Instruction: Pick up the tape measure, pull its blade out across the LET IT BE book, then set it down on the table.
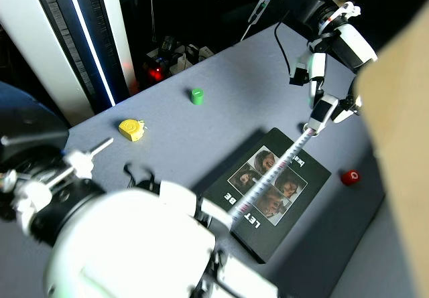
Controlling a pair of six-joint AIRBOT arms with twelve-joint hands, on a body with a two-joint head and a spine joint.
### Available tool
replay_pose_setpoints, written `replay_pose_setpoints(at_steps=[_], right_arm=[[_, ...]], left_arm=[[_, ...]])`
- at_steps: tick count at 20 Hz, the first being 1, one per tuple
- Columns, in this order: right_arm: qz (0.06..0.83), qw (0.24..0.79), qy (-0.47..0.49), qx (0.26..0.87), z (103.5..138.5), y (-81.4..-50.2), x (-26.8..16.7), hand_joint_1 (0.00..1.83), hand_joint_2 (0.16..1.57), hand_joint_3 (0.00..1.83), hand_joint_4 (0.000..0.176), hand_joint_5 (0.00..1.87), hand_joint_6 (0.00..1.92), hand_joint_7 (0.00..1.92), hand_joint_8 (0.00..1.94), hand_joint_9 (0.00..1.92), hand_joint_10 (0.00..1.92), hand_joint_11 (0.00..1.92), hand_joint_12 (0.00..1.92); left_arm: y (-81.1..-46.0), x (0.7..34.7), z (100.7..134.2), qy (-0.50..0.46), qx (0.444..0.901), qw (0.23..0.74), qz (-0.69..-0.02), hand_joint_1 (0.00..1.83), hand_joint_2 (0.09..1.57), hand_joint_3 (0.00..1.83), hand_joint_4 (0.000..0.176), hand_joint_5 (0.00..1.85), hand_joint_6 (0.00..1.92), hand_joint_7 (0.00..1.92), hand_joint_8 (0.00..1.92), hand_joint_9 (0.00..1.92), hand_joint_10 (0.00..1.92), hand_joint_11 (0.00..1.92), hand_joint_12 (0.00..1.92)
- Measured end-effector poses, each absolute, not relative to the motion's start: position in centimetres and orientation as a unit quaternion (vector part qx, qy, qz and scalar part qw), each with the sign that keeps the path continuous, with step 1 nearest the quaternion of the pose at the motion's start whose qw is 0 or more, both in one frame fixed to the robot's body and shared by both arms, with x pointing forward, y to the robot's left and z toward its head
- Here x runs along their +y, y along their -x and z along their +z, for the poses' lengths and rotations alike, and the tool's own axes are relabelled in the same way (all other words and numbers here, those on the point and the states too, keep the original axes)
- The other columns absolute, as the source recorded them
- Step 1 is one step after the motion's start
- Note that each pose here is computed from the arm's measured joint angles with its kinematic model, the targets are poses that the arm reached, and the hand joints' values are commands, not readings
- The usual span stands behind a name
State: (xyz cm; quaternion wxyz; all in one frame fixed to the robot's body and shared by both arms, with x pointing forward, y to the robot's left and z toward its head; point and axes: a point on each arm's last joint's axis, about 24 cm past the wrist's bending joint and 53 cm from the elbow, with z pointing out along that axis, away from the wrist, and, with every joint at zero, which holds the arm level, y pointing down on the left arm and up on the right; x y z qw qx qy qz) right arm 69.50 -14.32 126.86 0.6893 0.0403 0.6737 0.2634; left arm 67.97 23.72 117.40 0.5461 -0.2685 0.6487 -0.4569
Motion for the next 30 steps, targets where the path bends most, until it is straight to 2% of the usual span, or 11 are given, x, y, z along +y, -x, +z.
replay_pose_setpoints(at_steps=[8,11,12,18,19,23,24,25,29,30], right_arm=[[0.327,0.646,0.002,0.690,126.2,-64.6,-8.1,0.00,1.00,0.00,0.074,0.00,0.00,0.00,0.00,0.00,0.00,0.00,0.15],[0.364,0.621,0.011,0.694,126.0,-62.4,-5.6,0.00,0.99,0.00,0.073,0.00,0.00,0.00,0.00,0.00,0.00,0.00,0.15],[0.370,0.616,0.012,0.695,125.9,-62.0,-5.2,0.00,0.99,0.00,0.073,0.00,0.00,0.00,0.00,0.00,0.00,0.00,0.15],[0.372,0.618,-0.023,0.692,126.0,-62.5,-6.9,0.02,1.00,0.00,0.071,0.00,0.00,0.00,0.00,0.00,0.00,0.00,0.20],[0.377,0.615,-0.028,0.692,126.0,-62.5,-6.9,0.02,1.00,0.00,0.071,0.00,0.00,0.00,0.00,0.00,0.00,0.00,0.20],[0.380,0.602,-0.007,0.703,124.6,-61.7,-6.0,0.01,1.01,0.00,0.071,0.00,0.00,0.00,0.00,0.00,0.00,0.00,0.20],[0.377,0.604,-0.001,0.702,124.5,-61.6,-6.0,0.01,1.01,0.00,0.068,0.00,0.00,0.00,0.00,0.00,0.00,0.00,0.25],[0.375,0.602,0.001,0.705,124.2,-61.5,-6.0,0.01,1.02,0.00,0.064,0.00,0.00,0.00,0.00,0.00,0.00,0.00,0.25],[0.355,0.603,0.045,0.713,122.3,-60.6,-5.5,0.01,1.02,0.00,0.059,0.00,0.00,0.00,0.00,0.00,0.00,0.00,0.27],[0.356,0.610,0.047,0.707,122.7,-60.6,-5.5,0.02,1.01,0.00,0.059,0.00,0.00,0.00,0.00,0.00,0.00,0.00,0.28]], left_arm=[[-68.9,24.9,115.1,0.271,0.683,0.530,-0.424,1.38,1.05,0.00,0.000,1.15,0.54,1.14,0.73,1.00,1.13,0.81,1.03],[-70.0,26.2,114.4,0.274,0.693,0.530,-0.404,1.38,1.05,0.00,0.000,1.10,0.62,1.14,0.72,1.00,1.12,0.82,1.03],[-70.2,26.7,114.3,0.272,0.697,0.532,-0.397,1.39,1.06,0.00,0.000,1.08,0.68,1.10,0.77,0.97,1.14,0.83,1.03],[-71.2,28.5,112.8,0.269,0.712,0.535,-0.367,1.39,1.07,0.00,0.000,1.08,0.67,1.09,0.81,0.96,1.15,0.82,1.03],[-71.4,28.6,112.6,0.269,0.713,0.536,-0.365,1.39,1.06,0.00,0.000,1.09,0.62,1.13,0.76,0.99,1.14,0.82,1.03],[-72.2,30.2,112.5,0.271,0.711,0.546,-0.351,1.38,1.06,0.00,0.000,1.10,0.60,1.13,0.75,1.00,1.14,0.82,1.03],[-72.5,30.6,112.6,0.272,0.708,0.550,-0.349,1.39,1.07,0.00,0.000,1.09,0.66,1.08,0.82,0.97,1.15,0.83,1.02],[-72.7,31.0,112.6,0.274,0.706,0.553,-0.346,1.38,1.06,0.00,0.000,1.13,0.59,1.10,0.79,0.99,1.14,0.84,1.03],[-73.3,32.0,112.2,0.279,0.708,0.555,-0.337,1.38,1.05,0.00,0.000,1.13,0.58,1.14,0.73,1.00,1.13,0.84,1.02],[-73.4,32.0,112.0,0.280,0.709,0.554,-0.335,1.39,1.06,0.00,0.000,1.09,0.65,1.10,0.78,0.97,1.15,0.84,1.01]])
